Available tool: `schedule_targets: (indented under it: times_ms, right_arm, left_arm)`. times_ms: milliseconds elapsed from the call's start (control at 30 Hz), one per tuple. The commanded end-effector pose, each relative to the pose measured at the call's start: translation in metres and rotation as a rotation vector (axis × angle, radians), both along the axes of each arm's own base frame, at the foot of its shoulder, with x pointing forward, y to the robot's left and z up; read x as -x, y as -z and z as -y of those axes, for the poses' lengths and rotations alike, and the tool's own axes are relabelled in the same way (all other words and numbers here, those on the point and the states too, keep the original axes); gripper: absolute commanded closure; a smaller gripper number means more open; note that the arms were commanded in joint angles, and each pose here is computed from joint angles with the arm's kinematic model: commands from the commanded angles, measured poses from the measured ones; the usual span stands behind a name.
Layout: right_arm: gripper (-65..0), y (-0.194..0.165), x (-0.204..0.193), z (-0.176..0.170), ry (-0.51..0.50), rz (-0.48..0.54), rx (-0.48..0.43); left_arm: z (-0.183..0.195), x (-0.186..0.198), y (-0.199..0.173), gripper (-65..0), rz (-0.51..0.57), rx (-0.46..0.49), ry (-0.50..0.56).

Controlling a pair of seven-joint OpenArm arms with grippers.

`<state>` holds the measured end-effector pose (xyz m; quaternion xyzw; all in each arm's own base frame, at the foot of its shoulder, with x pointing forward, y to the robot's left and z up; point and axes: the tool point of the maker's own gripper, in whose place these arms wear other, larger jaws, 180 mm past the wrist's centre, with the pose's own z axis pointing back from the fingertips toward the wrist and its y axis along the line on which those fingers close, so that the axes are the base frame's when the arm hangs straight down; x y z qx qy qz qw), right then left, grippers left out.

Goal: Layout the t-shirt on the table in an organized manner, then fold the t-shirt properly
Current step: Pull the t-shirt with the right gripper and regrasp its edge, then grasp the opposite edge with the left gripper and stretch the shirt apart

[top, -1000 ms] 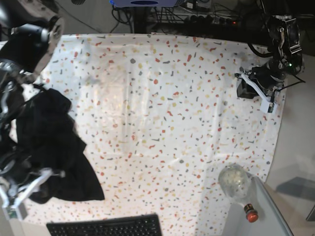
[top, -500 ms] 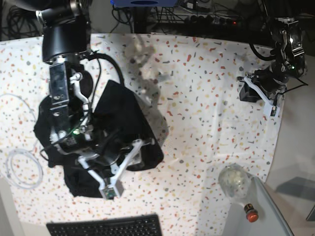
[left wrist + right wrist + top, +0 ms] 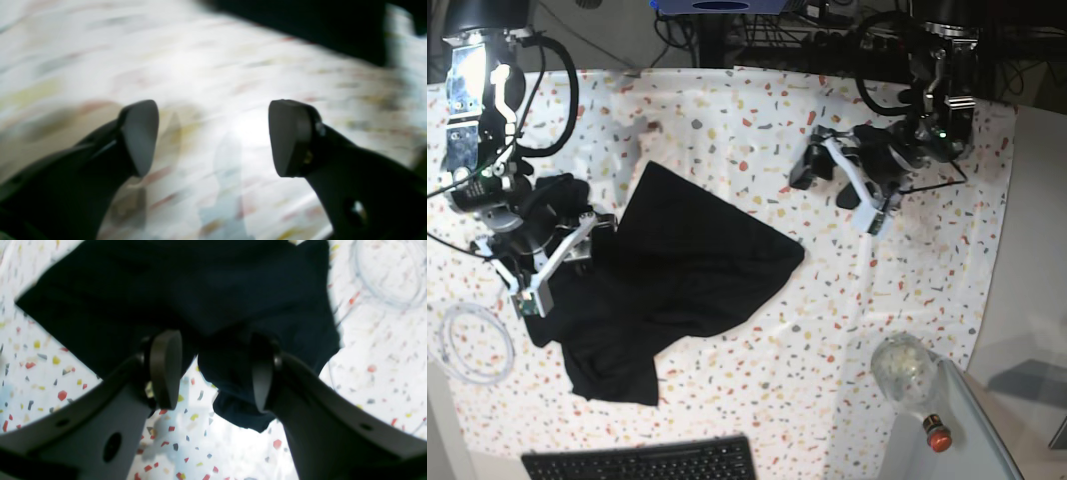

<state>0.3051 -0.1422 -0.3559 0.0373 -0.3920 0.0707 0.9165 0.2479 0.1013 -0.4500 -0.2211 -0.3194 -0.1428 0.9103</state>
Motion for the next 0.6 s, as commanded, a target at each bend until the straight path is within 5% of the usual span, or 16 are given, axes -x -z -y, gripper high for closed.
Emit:
schedule_targets:
  times_ms: [0,267,567]
  right_arm:
    - [-30.0,-0.012,-0.006,0.005,0.008,0.055,0.006]
    - [-30.0,0.004,0.012,0.009,0.006,0.009,0.02]
    - [-30.0,0.009,0.019,0.01,0.007,-0.008,0.021]
  left_arm:
    - [0.017,-0.015,-0.014,-50.4,0.051,0.05,0.003]
    - [0.107,-0.011,0.008,-51.3,-0.073,0.258,-0.013]
    - [0.146,-0.005,0.045,-50.4,-0.247,0.329,-0.014]
